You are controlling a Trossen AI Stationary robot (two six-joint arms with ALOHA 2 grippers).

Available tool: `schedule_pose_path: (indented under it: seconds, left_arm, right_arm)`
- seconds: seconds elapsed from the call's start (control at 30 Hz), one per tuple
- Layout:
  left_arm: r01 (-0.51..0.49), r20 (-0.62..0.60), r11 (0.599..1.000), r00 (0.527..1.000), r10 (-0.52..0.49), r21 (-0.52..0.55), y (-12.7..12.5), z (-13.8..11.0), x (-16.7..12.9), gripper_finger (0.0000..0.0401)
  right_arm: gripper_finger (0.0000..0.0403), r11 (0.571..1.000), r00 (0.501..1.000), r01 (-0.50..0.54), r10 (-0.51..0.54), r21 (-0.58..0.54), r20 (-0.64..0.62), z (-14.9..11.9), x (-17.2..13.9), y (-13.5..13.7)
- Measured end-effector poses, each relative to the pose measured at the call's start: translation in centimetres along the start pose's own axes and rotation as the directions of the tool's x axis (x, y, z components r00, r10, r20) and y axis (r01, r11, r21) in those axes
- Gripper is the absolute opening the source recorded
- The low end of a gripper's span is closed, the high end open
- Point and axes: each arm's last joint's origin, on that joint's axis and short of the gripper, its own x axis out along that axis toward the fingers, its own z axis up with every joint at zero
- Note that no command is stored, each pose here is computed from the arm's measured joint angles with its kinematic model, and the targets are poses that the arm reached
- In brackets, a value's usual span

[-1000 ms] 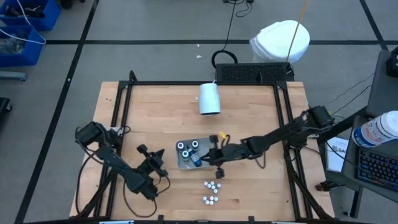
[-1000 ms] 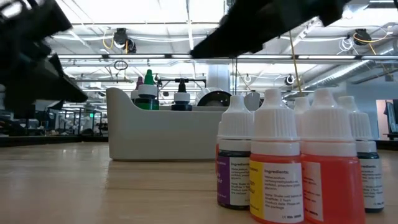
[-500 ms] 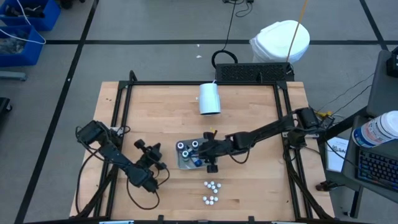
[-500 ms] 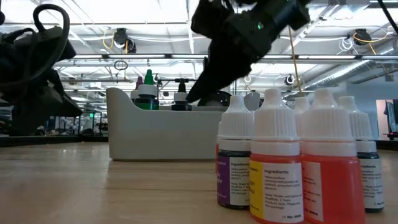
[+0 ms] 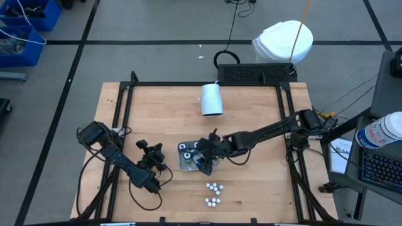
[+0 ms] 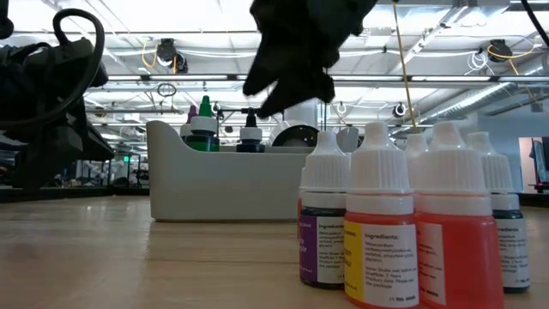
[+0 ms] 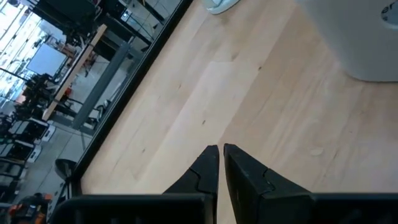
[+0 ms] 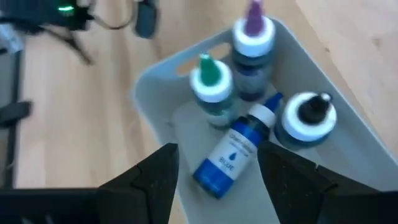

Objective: Pick & Place food coloring
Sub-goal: Adjust the large blue food coloring bottle on the gray bin

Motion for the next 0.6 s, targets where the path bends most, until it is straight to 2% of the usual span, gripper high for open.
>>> schedule_pose_path:
  seconds: [0.27,0.4,0.6]
  left_arm:
    - [0.013,-0.022,0.999,1.0,-0.012,0.037,0.0,-0.3,-0.3,0.0035]
    - [0.02,-0.005,0.999,1.0,-0.02,0.044,-0.1,-0.4,-0.6,0.0035]
    - [0.023,0.011,0.999,1.0,-0.024,0.049,-0.1,-0.5,-0.8,0.0035]
  right_arm:
    - [0.021,0.989,0.995,0.073,-0.062,0.129,-0.084,-1.5,3.7,-1.2]
    - [0.021,0.982,0.994,0.07,-0.055,0.175,-0.092,-1.4,4.3,-1.8]
    - [0.021,0.981,0.994,0.065,-0.048,0.182,-0.1,-1.6,4.3,-1.4]
